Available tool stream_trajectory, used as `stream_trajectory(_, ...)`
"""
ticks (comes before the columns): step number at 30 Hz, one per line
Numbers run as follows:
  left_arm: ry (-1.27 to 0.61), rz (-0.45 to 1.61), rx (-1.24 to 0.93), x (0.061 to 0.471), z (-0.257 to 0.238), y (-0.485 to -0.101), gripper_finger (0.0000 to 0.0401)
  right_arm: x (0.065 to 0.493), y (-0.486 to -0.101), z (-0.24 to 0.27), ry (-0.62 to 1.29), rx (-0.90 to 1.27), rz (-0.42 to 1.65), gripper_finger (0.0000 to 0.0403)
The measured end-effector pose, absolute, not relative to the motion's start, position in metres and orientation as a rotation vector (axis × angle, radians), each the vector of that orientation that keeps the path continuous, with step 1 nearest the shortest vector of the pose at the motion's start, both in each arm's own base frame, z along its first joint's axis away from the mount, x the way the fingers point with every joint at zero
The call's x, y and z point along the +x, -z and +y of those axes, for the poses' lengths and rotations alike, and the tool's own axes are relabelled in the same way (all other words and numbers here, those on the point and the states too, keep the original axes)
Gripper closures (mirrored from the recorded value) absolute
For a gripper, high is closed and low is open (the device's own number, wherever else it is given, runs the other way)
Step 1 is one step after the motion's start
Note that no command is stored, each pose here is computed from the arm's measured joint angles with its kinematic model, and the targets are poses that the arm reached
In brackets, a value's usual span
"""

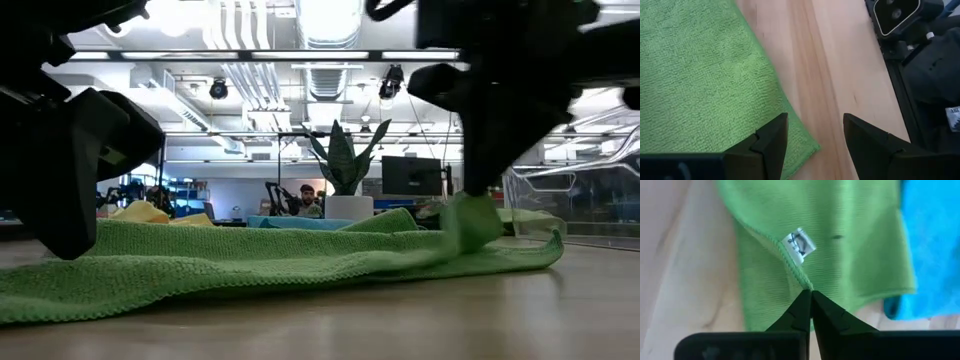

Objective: Fold microfiber towels
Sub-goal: Fold the green towel on the table

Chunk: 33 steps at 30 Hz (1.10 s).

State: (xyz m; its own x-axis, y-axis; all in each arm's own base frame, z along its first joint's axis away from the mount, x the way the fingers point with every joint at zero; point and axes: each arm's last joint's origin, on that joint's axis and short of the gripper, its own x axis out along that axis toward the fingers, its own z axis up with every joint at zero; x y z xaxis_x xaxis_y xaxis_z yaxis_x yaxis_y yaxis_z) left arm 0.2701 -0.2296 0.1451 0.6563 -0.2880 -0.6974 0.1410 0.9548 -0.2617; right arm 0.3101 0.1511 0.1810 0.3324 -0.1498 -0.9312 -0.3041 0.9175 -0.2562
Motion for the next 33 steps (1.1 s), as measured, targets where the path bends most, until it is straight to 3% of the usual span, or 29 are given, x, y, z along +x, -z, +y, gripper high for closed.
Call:
stream_trajectory(17, 0.212, 0.831, -0.112, 0.268, -0.238, -0.124, 0.0231, 0.319, -0.183, 0.133, 0.002, -0.303, 1.246, 0.0394)
stream_trajectory(20, 0.200, 0.835, -0.101, 0.268, -0.238, -0.119, 0.0264, 0.319, -0.182, 0.133, -0.004, -0.295, 1.249, 0.0394)
stream_trajectory(25, 0.173, 0.847, -0.121, 0.269, -0.237, -0.115, 0.0381, 0.319, -0.183, 0.134, -0.008, -0.294, 1.247, 0.0394)
stream_trajectory(33, 0.177, 0.880, -0.164, 0.262, -0.232, -0.132, 0.0400, 0.323, -0.197, 0.138, -0.040, -0.285, 1.241, 0.0394)
